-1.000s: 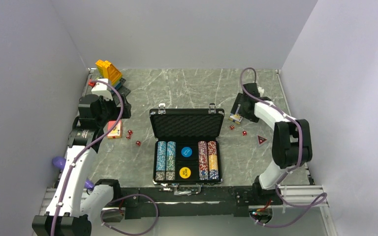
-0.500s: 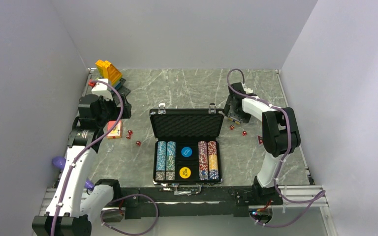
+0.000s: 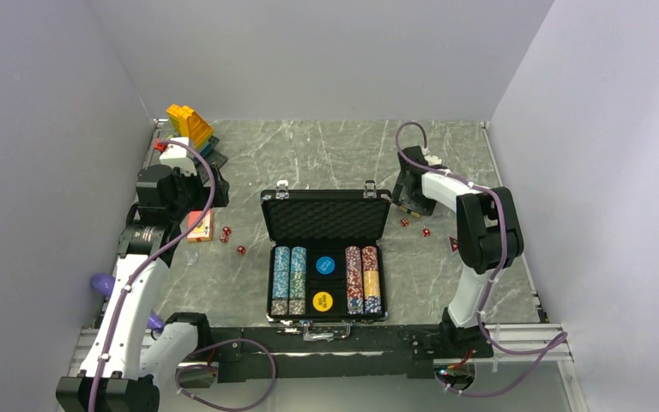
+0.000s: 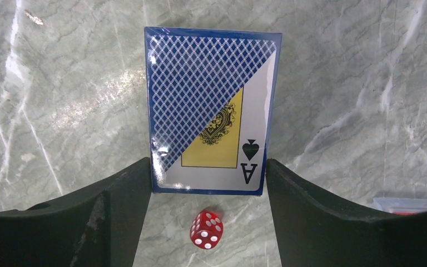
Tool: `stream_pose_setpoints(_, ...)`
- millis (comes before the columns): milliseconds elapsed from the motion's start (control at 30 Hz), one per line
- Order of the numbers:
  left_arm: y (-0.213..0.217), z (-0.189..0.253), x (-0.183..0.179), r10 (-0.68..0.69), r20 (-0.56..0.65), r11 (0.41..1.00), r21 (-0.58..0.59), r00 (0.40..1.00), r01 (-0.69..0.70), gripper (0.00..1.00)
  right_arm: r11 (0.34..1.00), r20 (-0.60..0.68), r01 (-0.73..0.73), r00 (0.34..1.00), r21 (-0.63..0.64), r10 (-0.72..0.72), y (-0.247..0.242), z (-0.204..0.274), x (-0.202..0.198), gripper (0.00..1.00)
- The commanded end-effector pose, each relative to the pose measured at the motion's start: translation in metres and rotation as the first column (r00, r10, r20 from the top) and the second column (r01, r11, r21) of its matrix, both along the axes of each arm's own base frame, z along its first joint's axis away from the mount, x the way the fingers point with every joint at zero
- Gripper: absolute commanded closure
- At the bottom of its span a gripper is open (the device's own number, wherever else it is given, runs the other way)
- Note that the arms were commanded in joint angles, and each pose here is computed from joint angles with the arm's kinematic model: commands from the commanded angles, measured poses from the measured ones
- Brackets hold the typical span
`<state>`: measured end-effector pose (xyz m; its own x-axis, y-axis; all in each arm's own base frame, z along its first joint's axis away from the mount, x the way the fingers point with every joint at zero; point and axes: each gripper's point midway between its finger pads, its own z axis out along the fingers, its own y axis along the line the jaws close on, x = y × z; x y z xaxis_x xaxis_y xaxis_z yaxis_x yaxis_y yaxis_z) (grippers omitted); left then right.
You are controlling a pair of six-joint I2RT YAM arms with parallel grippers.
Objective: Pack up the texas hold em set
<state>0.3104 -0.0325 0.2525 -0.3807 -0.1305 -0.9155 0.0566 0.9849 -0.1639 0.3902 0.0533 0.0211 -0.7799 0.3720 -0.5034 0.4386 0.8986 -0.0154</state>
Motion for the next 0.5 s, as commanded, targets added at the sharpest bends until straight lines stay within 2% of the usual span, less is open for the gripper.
stream_pose_setpoints(0,-0.003,0.005,0.001,-0.013,0.021,1.0,-0.012,1.0,0.013,0.01,1.0,-0.014,0.013,1.0,-0.006,-0.013,-0.001,-0.011,0.0,0.24)
stream_pose_setpoints(67,-0.004,0.006,0.001,-0.015,0.023,1.0,-0.017,1.0,0.015,0.01,1.0,-0.022,0.009,1.0,-0.007,-0.01,0.0,-0.015,0.0,0.28)
stream_pose_setpoints(267,-0.004,0.006,0.001,-0.017,0.021,1.0,-0.017,1.0,0.017,0.01,1.0,0.016,-0.009,1.0,-0.026,0.009,-0.004,-0.01,0.0,0.59)
stream_pose_setpoints(300,-0.003,0.006,0.001,-0.014,0.021,1.0,-0.014,1.0,0.015,0.01,0.999,0.028,-0.017,0.999,-0.037,0.018,-0.007,-0.006,0.0,0.66)
stream_pose_setpoints(367,-0.004,0.007,0.001,-0.017,0.022,1.0,-0.014,1.0,0.017,0.01,0.998,0.063,-0.037,0.997,-0.056,0.041,-0.011,0.007,0.002,0.92)
stream_pose_setpoints(400,-0.002,0.008,0.0,-0.007,0.021,1.0,-0.015,1.0,0.008,0.01,0.996,0.085,-0.048,0.995,-0.069,0.053,-0.014,0.015,0.003,1.0)
stream_pose_setpoints(467,0.005,0.008,0.0,0.046,0.007,0.999,-0.021,0.999,-0.046,0.0,0.992,0.125,-0.078,0.988,-0.103,0.09,-0.019,0.035,0.006,1.0)
